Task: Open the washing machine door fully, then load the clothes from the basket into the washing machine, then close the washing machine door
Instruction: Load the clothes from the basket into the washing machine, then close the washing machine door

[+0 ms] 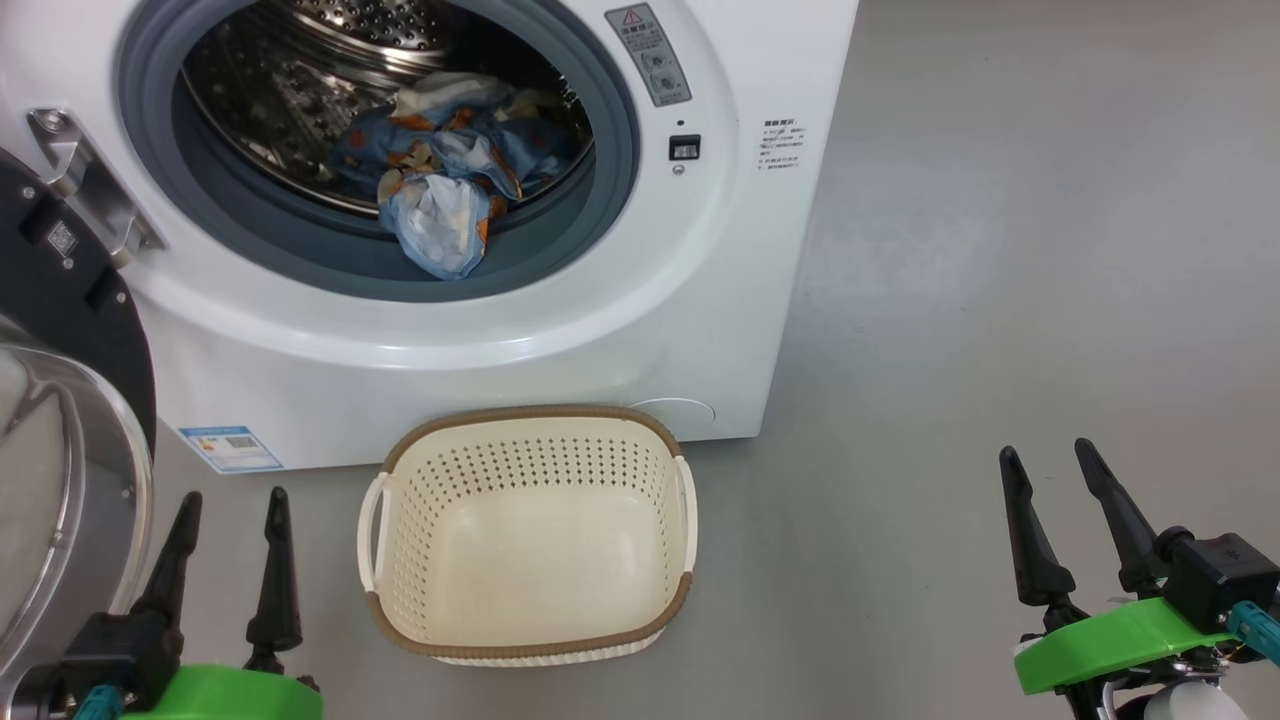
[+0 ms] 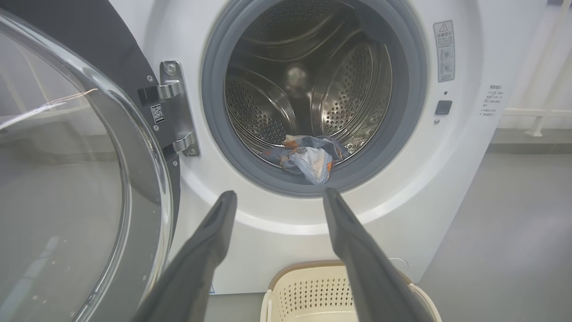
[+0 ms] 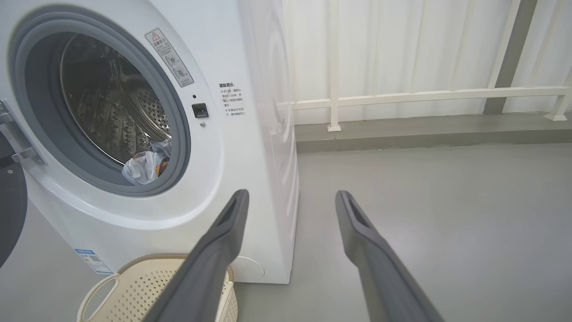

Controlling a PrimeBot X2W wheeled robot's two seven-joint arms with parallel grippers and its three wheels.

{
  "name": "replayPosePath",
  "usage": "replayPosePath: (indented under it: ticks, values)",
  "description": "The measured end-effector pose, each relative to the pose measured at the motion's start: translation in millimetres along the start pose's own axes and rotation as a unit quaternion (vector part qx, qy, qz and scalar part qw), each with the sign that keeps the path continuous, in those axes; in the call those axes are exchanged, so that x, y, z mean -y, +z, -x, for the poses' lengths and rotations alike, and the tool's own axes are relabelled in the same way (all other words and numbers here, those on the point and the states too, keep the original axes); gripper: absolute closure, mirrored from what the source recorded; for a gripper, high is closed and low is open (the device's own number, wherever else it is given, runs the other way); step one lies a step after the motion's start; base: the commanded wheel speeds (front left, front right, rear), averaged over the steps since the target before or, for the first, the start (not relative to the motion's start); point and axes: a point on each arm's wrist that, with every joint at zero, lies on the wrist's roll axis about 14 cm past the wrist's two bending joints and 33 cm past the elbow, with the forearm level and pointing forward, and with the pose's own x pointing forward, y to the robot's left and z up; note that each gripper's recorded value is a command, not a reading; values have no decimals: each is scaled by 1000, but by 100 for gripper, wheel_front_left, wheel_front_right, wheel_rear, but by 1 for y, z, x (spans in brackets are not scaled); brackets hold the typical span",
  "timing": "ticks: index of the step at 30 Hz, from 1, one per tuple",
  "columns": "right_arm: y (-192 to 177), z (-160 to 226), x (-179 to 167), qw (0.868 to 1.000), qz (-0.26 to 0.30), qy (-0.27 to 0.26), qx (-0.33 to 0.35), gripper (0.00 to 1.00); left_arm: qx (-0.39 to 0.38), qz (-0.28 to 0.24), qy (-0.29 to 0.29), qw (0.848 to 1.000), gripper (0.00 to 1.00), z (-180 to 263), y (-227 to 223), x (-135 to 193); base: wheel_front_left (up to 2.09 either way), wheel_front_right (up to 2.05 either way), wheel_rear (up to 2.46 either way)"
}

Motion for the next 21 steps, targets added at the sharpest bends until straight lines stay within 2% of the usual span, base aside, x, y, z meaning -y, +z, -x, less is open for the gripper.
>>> replayPosePath:
  ticks: [8, 21]
  values:
    - [-1, -1, -1, 1000, 1, 2, -1, 0, 0, 6, 1, 1000, 0, 1, 0, -1, -21, 21, 0]
    - [-2, -2, -2, 1000, 1, 4, -3, 0, 2, 12, -4, 1000, 0, 0, 1, 2, -94, 94, 0]
